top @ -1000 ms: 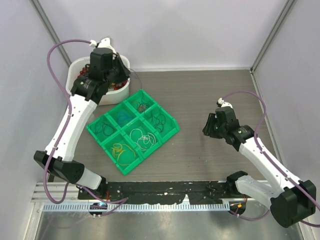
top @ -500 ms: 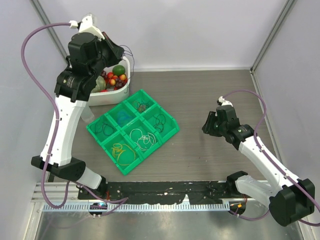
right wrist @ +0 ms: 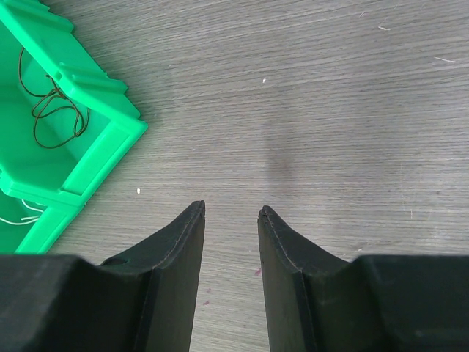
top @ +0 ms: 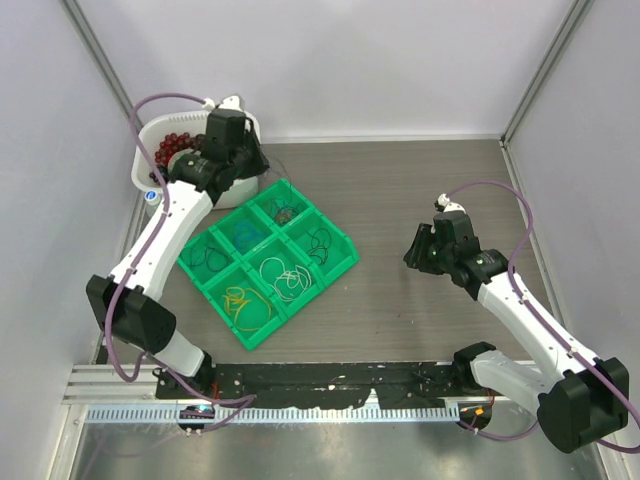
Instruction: Untangle the cables
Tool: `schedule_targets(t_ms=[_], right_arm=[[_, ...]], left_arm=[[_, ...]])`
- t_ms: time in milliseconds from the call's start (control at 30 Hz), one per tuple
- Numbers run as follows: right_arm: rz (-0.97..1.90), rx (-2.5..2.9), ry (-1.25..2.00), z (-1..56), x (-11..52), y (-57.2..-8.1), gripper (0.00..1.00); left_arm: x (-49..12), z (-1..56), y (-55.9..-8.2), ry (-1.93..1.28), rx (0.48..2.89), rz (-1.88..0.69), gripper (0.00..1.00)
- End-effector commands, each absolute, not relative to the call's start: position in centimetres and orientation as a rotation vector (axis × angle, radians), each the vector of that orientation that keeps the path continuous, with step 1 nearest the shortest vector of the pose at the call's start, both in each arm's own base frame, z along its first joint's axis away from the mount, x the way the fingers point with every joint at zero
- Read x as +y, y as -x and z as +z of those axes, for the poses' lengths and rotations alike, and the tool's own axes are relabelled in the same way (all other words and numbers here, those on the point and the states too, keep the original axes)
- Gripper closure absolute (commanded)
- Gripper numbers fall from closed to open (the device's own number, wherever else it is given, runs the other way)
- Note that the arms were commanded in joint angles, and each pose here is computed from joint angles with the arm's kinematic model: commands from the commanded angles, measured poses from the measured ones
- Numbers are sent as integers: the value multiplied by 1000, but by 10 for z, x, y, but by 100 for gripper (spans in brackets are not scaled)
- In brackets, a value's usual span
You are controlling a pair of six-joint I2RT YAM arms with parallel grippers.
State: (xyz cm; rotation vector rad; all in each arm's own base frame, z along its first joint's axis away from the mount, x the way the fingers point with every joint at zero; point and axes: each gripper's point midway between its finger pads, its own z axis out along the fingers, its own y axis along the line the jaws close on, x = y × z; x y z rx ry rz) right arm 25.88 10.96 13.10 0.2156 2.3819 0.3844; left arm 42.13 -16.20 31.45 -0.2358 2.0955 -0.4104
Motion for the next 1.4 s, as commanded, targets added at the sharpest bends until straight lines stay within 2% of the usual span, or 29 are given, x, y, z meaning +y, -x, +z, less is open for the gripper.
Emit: schedule_targets(t_ms=[0, 267, 433, 767, 900, 967, 1033, 1300, 1367], right_arm=[[415, 2330, -224, 143, 111, -266, 60], [407, 2340, -232, 139, 109, -265, 60], [406, 2337, -234, 141, 108, -265, 60], [401, 2342, -240, 141, 106, -262, 60], [448, 2357, -229, 140, 112, -259, 60], [457, 2360, -225, 140, 114, -259, 60], [461, 2358, -225, 142, 114, -259, 60], [465, 2333, -221, 157, 115, -262, 60], [468, 2321, -220, 163, 115, -262, 60]], left_arm=[[-167, 295, -431, 275, 2094, -447, 100], [-186, 210, -446, 290, 2395, -397, 100], [-176, 170, -458, 357, 2445, -269, 100], [-159, 103, -442, 405, 2604, -80, 99], [-157, 104, -440, 411, 2611, -60, 89], [-156, 111, -440, 411, 2596, -63, 77], [-155, 124, -439, 413, 2570, -81, 69], [-162, 185, -419, 446, 2479, -248, 48], [-163, 201, -408, 442, 2457, -307, 45]])
